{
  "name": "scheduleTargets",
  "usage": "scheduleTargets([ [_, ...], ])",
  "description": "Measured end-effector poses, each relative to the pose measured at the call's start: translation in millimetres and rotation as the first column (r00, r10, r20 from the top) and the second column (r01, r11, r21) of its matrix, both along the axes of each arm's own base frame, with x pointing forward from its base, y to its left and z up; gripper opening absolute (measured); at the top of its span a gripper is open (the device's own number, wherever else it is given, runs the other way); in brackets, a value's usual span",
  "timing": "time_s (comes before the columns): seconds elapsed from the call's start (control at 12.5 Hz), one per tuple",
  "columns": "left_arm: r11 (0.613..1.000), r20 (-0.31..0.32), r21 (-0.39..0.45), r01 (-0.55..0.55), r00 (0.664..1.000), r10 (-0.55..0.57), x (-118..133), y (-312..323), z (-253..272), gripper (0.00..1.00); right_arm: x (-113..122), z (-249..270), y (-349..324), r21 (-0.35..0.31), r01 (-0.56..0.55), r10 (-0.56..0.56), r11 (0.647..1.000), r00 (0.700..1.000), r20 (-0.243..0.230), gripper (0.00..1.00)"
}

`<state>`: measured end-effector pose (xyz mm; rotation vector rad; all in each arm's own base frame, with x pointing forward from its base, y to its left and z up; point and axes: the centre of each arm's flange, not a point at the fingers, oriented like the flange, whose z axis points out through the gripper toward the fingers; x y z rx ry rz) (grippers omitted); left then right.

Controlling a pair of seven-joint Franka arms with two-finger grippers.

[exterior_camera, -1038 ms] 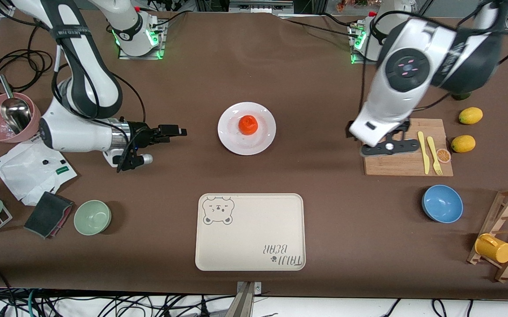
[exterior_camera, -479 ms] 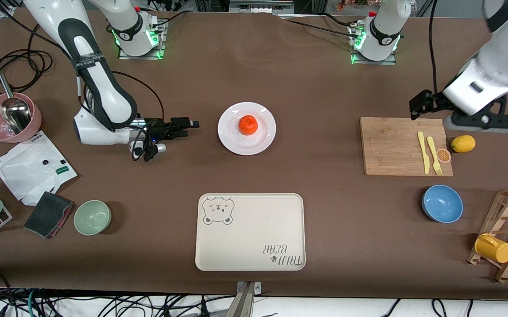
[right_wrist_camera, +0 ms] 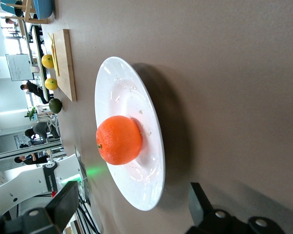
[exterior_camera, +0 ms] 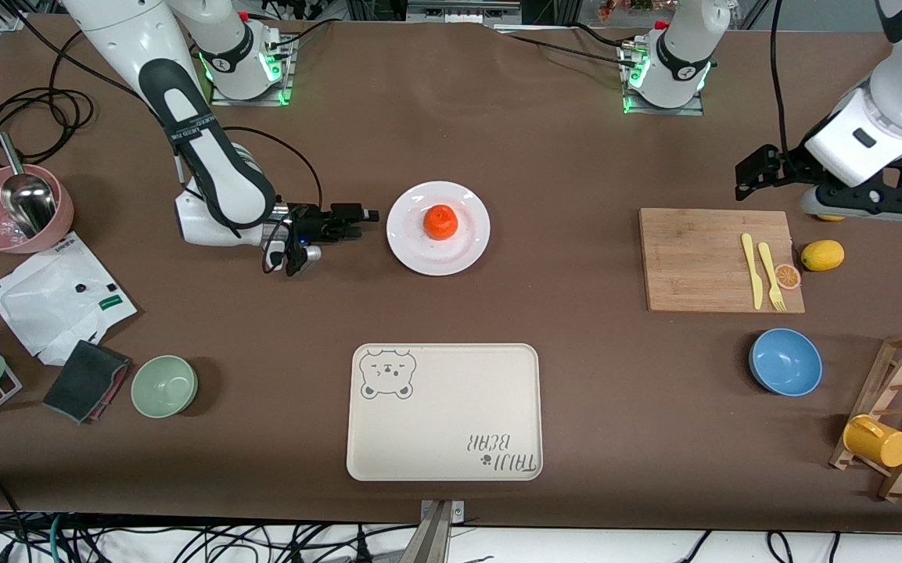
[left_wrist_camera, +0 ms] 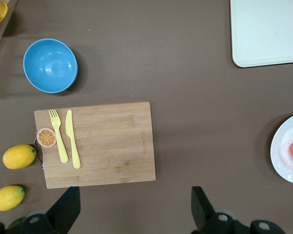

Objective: Place orange and plate with both arms
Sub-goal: 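Withdraw the left gripper while the right gripper grips the plate rim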

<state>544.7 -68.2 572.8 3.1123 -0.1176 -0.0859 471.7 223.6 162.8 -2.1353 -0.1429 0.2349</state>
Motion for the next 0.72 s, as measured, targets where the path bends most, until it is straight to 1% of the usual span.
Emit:
scheduleTargets([
  [0.24, 1.0, -0.003, 0.0, 0.002, 1.0, -0.002, 0.3, 2.4, -3.7, 1.0, -4.3, -7.8, 8.6, 0.011, 0.03, -0.03, 0.999, 1.0, 0.0, 1.0],
  [0.56, 1.0, 0.0, 0.0, -0.001, 1.0, 0.001, 0.7, 4.5, -3.4, 1.0, -12.0, -18.1, 21.8, 0.007, 0.062, -0.062, 0.998, 0.998, -0.012, 0.99],
  [0.72, 1.0, -0.003, 0.0, -0.007, 1.0, 0.007, 0.8, 8.1, -3.6, 1.0, -15.8, -21.8, 28.2, -0.001, 0.072, -0.072, 0.997, 0.997, -0.016, 0.95],
])
